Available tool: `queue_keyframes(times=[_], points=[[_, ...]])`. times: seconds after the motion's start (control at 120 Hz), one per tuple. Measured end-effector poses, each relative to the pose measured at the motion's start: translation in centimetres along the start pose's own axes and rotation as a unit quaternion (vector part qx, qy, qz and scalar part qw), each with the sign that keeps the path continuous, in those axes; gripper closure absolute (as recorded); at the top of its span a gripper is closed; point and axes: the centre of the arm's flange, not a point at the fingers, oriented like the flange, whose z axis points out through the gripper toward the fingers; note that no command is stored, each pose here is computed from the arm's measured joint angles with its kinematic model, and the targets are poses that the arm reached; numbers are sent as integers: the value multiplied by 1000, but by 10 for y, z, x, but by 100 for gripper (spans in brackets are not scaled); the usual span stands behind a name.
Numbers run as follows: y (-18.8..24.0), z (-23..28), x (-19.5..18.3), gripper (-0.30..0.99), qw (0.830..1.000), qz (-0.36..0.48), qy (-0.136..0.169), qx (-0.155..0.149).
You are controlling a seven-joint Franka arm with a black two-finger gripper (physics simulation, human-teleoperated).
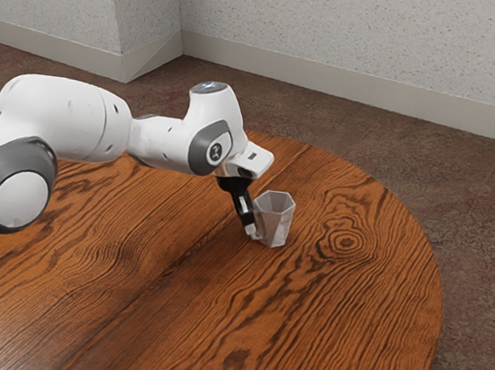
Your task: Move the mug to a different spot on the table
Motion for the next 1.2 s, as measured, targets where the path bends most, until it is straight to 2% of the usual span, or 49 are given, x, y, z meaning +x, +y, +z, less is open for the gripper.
queue_keyframes(times=[0.133, 0.367, 0.525, 0.675, 0.933, 1.2], points=[[-1, -10, 3, 60, 1000, 3, 6, 6], [2, -43, 4, 67, 999, 0, 52, -9], [10, -50, -24, 71, 999, 13, 50, -14], [15, -63, -46, 75, 998, 35, 56, 1], [22, -68, -71, 70, 994, 83, 66, 19], [23, -73, -111, 68, 990, 106, 96, 12]])
